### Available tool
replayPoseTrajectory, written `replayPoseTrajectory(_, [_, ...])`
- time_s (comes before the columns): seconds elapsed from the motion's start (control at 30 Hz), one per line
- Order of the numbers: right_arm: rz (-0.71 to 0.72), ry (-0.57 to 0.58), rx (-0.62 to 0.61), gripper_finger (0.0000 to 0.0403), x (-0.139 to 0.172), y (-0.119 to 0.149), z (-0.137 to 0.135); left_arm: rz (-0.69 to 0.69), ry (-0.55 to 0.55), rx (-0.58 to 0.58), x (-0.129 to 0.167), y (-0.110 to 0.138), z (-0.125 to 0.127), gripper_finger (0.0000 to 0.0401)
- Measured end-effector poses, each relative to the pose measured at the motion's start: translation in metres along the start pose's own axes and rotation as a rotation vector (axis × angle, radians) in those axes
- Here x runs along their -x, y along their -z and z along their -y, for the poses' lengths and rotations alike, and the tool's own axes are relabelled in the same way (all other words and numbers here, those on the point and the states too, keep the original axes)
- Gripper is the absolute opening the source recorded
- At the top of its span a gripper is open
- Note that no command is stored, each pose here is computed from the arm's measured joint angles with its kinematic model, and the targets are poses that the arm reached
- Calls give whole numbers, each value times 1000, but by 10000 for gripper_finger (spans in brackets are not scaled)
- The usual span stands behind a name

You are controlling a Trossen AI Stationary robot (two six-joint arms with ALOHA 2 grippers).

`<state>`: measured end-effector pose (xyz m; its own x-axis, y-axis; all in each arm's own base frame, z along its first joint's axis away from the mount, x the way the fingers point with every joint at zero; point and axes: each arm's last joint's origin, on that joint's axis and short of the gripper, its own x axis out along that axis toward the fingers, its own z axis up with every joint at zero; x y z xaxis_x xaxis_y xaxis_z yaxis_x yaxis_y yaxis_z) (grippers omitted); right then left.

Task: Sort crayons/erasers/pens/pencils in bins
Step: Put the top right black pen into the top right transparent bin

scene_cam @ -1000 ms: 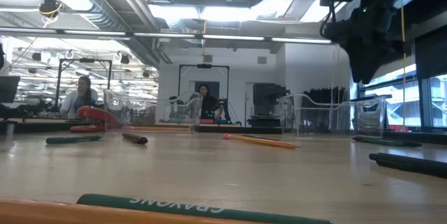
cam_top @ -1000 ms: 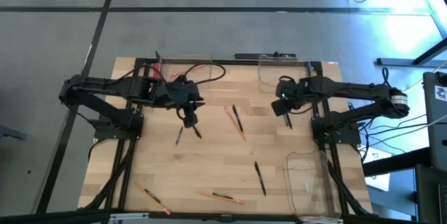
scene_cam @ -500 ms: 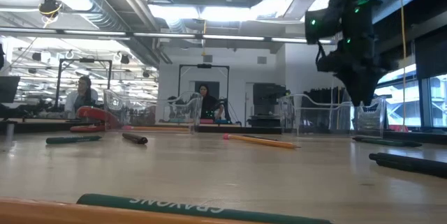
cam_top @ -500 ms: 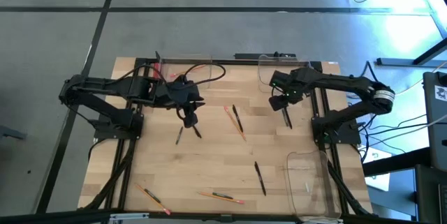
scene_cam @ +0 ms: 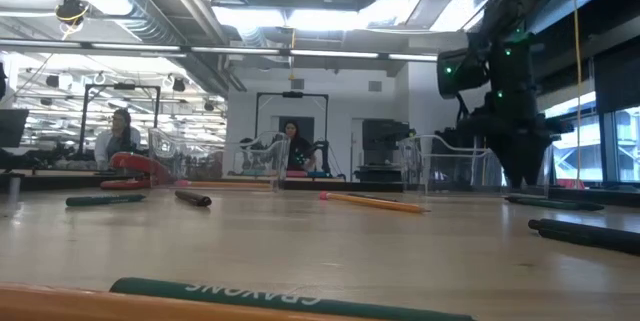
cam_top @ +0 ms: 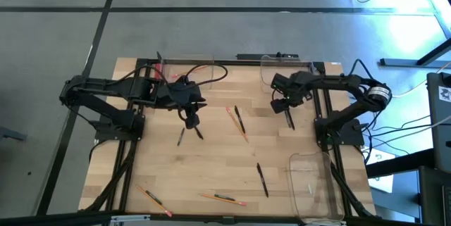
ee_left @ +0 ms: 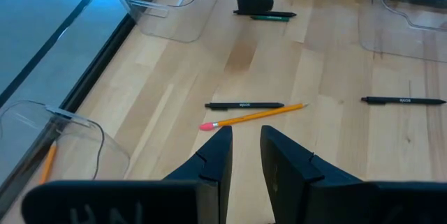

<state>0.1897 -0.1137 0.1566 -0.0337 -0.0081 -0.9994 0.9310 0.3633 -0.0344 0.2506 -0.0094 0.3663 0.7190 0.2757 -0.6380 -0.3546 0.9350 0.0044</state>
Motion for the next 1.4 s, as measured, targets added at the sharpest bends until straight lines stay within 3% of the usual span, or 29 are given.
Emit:
replayPoseTrajectory(0.6, [16, -12, -16, 155, -14, -9, 9, 0, 0, 25, 0, 0, 0, 69])
replayPoseTrajectory(0.97, [-16, -11, 35, 151, -27, -14, 5, 0, 0, 25, 0, 0, 0, 69])
replayPoseTrajectory(1.4, [-22, -23, 64, 70, -27, -14, 4, 0, 0, 25, 0, 0, 0, 69])
